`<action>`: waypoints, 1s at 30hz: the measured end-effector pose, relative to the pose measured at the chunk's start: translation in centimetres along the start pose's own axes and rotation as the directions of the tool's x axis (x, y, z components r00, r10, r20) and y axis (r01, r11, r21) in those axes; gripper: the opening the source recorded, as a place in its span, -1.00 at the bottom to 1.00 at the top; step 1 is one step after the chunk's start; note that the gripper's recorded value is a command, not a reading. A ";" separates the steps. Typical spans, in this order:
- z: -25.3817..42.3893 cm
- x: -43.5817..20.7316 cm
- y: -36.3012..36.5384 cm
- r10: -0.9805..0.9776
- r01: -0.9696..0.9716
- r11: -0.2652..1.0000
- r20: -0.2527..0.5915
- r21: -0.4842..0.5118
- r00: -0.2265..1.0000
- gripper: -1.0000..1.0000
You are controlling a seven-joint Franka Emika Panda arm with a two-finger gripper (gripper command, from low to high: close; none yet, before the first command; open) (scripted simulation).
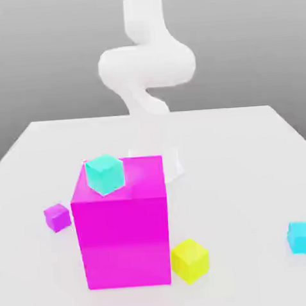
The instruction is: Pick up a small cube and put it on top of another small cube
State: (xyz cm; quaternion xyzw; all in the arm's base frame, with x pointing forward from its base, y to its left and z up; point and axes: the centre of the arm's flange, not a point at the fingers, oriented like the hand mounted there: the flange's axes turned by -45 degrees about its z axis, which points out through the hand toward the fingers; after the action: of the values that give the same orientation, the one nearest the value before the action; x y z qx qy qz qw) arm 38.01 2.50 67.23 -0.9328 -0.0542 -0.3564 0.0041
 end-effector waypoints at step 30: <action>38.7 -35.3 -30.6 -0.972 0.721 0.232 0.131 0.653 0.193 0.00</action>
State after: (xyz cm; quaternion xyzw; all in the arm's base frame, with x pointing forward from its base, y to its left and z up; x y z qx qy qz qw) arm 34.35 31.21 13.93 -0.7514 -0.6599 -0.0002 0.0002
